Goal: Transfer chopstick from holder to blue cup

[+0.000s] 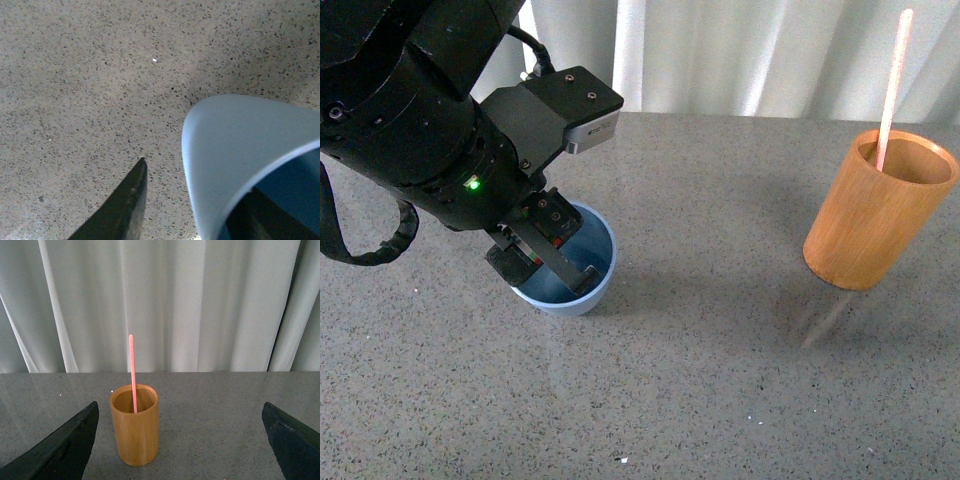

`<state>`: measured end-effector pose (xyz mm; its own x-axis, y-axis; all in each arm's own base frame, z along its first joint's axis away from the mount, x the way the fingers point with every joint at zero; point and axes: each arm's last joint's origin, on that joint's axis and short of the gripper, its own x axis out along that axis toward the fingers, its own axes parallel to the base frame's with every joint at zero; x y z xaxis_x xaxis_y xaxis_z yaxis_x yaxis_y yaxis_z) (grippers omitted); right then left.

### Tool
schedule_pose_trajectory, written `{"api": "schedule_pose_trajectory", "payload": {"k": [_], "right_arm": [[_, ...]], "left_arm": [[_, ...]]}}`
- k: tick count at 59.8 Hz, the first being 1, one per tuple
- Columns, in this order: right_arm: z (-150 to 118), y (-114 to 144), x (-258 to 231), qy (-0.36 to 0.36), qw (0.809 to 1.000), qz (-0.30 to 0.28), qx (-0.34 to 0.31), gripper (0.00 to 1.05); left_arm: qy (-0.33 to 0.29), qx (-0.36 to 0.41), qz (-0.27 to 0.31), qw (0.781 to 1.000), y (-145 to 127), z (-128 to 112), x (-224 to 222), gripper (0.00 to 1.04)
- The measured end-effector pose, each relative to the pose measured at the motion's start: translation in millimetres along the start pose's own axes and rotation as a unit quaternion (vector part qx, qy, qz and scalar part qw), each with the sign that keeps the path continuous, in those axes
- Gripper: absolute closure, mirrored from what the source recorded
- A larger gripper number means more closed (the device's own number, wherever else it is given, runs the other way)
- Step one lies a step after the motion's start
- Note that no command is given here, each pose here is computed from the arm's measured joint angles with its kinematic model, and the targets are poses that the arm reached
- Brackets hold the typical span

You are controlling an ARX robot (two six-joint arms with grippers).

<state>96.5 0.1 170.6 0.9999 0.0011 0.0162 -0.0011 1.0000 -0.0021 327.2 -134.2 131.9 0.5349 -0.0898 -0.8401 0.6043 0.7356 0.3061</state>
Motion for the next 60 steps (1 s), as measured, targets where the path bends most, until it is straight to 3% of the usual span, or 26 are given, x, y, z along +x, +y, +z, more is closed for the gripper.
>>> {"api": "schedule_pose_trajectory", "payload": {"k": [21,60], "right_arm": [[0.0,0.0,0.0,0.0,1.0,0.0,0.0,0.1],[0.0,0.0,0.0,0.0,1.0,0.0,0.0,0.1]], "left_arm": [[-0.034,-0.003,0.021,0.999,8.2,10.9,-2.0,0.06],[-0.06,0.001,0.028,0.998,11.0,29.4,1.2,0.07]]}}
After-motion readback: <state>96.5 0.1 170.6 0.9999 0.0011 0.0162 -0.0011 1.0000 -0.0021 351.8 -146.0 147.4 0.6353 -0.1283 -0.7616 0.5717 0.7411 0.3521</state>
